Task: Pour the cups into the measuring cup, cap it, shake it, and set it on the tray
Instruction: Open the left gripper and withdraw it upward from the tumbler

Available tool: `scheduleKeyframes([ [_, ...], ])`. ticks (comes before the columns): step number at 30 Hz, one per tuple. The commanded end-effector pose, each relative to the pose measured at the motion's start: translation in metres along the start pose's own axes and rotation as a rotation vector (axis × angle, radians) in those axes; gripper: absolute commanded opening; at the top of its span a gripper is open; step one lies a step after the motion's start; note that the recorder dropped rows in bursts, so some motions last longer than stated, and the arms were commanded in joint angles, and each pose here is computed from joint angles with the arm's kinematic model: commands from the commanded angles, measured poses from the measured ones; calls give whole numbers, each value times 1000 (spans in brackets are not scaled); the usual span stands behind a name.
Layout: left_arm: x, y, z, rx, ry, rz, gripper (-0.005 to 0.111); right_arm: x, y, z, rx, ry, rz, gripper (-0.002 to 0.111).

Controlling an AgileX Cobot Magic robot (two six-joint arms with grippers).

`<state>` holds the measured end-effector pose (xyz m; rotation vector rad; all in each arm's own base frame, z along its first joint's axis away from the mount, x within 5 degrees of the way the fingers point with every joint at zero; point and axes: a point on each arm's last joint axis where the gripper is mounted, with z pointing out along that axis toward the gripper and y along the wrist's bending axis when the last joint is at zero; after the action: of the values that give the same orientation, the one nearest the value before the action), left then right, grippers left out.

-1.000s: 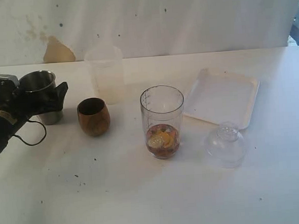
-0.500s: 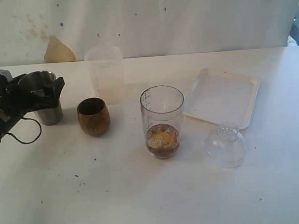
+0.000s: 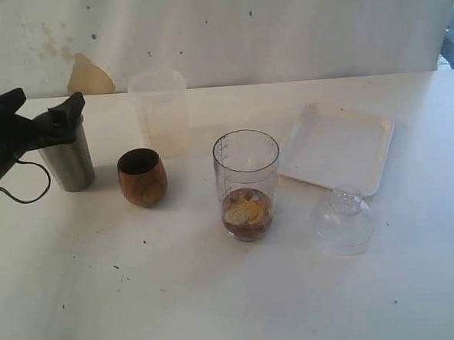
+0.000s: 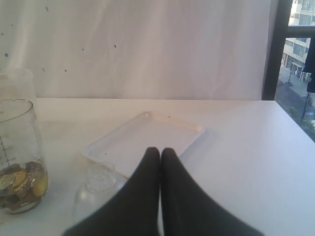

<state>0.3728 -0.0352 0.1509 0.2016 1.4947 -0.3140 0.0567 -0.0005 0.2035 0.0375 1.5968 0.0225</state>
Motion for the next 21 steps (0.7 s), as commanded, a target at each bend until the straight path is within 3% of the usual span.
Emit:
scheduleKeyframes([
  [1, -25, 0, -2, -23, -74, 19, 105, 0, 0, 0, 4, -3, 1, 0],
  [5, -52, 1, -4, -75, -72, 58, 105, 0, 0, 0, 4, -3, 1, 0],
  [12, -90, 8, 0, -176, 67, 41, 105, 0, 0, 0, 4, -3, 1, 0],
  [21, -129, 16, 3, -313, 356, -118, 105, 0, 0, 0, 4, -3, 1, 0],
])
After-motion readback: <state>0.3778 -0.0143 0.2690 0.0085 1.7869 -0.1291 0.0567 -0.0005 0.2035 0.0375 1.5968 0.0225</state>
